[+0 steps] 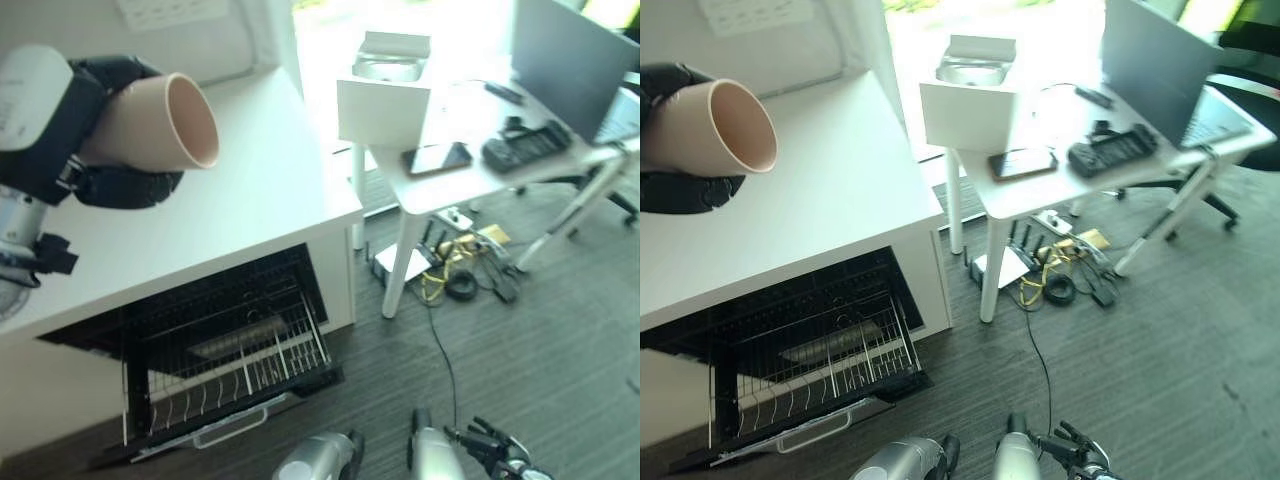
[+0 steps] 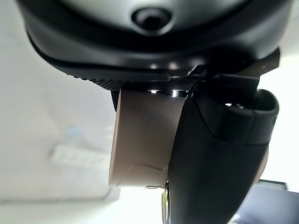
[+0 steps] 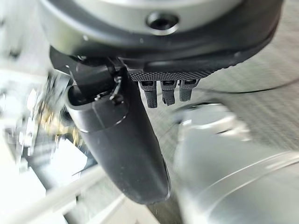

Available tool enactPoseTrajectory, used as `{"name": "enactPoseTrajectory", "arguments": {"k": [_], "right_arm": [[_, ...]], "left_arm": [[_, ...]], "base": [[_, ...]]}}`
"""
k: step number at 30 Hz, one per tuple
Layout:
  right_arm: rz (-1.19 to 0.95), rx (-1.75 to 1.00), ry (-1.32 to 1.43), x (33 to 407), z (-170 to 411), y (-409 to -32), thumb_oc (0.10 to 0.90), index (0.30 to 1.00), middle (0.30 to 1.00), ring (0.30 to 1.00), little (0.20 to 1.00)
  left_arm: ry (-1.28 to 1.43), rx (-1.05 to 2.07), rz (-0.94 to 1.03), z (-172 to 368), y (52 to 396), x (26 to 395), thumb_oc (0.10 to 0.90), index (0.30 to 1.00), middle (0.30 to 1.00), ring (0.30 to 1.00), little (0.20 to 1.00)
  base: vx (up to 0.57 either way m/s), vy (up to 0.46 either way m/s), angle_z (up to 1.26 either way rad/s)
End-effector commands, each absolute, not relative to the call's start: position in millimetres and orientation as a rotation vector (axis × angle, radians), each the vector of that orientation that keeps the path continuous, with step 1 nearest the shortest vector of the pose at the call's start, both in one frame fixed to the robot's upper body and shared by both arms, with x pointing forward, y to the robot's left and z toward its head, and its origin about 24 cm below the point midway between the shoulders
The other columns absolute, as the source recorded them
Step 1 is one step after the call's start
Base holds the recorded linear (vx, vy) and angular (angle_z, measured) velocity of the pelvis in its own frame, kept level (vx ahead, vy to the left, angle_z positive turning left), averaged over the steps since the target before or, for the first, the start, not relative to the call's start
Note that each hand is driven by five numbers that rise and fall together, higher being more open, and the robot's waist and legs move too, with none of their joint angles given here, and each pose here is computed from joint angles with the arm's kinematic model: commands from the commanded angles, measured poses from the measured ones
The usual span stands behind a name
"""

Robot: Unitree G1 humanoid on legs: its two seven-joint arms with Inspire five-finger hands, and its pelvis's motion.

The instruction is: Place the dishes in the dishwasher.

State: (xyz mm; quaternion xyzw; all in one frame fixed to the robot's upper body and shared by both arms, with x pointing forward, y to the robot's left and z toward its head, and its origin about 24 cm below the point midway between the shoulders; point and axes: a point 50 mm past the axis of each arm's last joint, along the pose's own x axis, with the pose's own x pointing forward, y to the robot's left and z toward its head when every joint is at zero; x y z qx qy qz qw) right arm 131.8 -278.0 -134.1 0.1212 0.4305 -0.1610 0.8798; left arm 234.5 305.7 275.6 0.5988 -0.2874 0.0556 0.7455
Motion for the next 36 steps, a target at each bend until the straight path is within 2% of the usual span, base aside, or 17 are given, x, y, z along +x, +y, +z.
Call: {"name": "enactPoseTrajectory", "arguments": {"k": [1, 12, 17, 25, 28, 31, 36], "right_arm": [[-0.397, 0.211, 0.876, 120, -126, -304, 0.8, 0.9, 0.9, 0.9, 0.9], [-0.4, 0.165, 0.946, 114, -126, -312, 0.8, 0.9, 0.9, 0.9, 0.9], [-0.493, 0.198, 0.9, 106, -123, -322, 0.8, 0.9, 0.9, 0.9, 0.9], [-0.528, 0.183, 0.808, 115, -111, -338, 0.8, 0.9, 0.9, 0.9, 0.9], [-0.467, 0.137, 0.832, 116, -114, -329, 0.8, 0.9, 0.9, 0.9, 0.9], [-0.45, 0.18, 0.876, 115, -127, -306, 0.8, 0.9, 0.9, 0.9, 0.9], [-0.396, 0.126, 0.938, 107, -135, -294, 0.8, 0.9, 0.9, 0.9, 0.9]], "left_arm": [[-0.931, 1.226, 0.287, 347, 300, 210, 0.4, 0.3, 0.3, 0.3, 0.3], [-0.888, 1.21, 0.282, 364, 310, 205, 0.4, 0.3, 0.3, 0.3, 0.3], [-0.946, 1.152, 0.224, 360, 296, 215, 0.4, 0.3, 0.3, 0.3, 0.3], [-1.021, 1.175, 0.154, 341, 269, 220, 0.4, 0.3, 0.3, 0.3, 0.3], [-0.99, 1.218, 0.139, 337, 262, 224, 0.4, 0.3, 0.3, 0.3, 0.3], [-0.954, 1.206, 0.14, 325, 269, 231, 0.4, 0.3, 0.3, 0.3, 0.3], [-0.961, 1.186, 0.137, 318, 262, 238, 0.4, 0.3, 0.3, 0.3, 0.3]], "base": [[0.05, -0.144, 0.25], [0.03, -0.109, 0.04], [-0.08, 0.029, 0.85], [-0.21, 0.46, 0.5], [-0.15, 0.297, 0.24], [-0.12, 0.225, 0.21], [-0.02, -0.024, 0.29]]}}
